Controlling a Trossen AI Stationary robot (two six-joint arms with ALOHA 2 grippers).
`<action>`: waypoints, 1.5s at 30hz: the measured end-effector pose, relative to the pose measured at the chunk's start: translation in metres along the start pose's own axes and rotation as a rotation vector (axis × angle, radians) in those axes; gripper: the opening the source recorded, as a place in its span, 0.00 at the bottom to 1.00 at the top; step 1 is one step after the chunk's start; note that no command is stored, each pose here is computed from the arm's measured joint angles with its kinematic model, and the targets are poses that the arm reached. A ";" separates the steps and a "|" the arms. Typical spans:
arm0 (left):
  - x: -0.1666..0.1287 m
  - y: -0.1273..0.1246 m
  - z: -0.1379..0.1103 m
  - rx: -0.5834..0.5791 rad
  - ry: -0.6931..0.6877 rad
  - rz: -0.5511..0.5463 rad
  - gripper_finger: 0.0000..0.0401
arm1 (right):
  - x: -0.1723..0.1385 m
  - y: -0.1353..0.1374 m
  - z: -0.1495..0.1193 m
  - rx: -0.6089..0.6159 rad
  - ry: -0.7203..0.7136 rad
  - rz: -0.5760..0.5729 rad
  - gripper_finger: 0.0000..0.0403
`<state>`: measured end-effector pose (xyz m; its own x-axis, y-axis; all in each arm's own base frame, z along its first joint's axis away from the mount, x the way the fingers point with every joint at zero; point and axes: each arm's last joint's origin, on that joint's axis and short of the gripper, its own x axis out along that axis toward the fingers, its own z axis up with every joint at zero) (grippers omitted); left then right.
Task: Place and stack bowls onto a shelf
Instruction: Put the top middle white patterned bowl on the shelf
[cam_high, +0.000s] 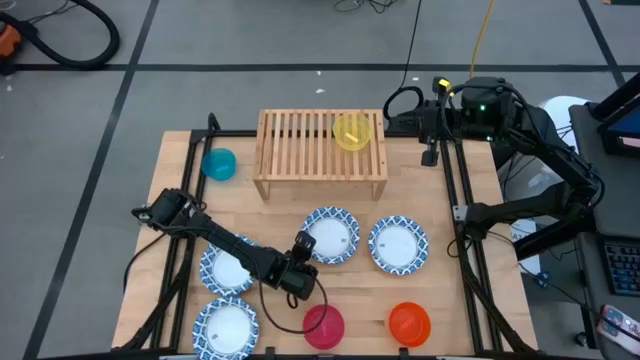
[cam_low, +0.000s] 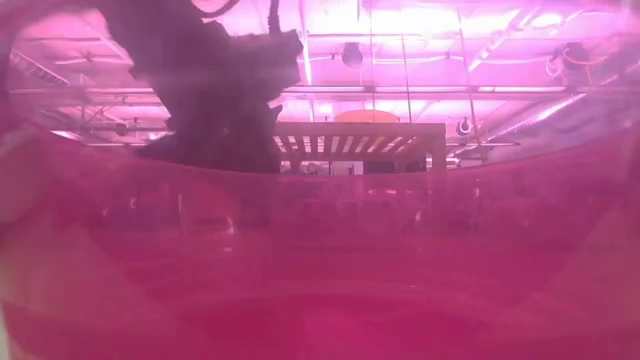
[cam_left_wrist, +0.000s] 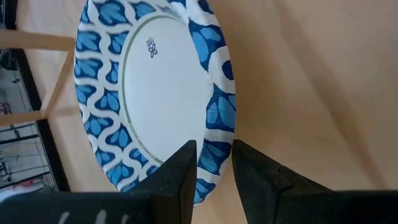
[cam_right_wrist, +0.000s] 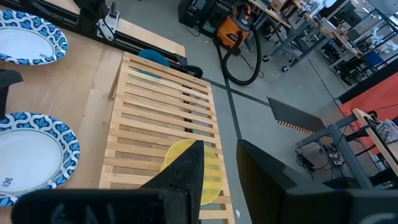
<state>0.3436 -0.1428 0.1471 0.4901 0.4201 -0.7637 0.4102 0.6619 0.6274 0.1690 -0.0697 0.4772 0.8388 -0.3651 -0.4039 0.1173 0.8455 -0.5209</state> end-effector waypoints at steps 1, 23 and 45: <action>0.002 0.002 -0.001 -0.005 0.005 0.001 0.27 | 0.000 0.000 0.000 -0.001 0.000 0.000 0.22; 0.015 0.023 -0.009 -0.115 0.021 -0.081 0.01 | 0.000 -0.001 0.001 -0.021 -0.010 -0.007 0.22; -0.143 0.088 0.002 -0.358 -0.078 0.141 0.00 | -0.001 -0.001 0.002 0.013 -0.019 -0.017 0.22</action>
<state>0.3109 -0.1459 0.3119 0.5851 0.4830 -0.6514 0.0473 0.7816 0.6220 0.1689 -0.0698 0.4796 0.8468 -0.3717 -0.3806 0.1382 0.8446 -0.5173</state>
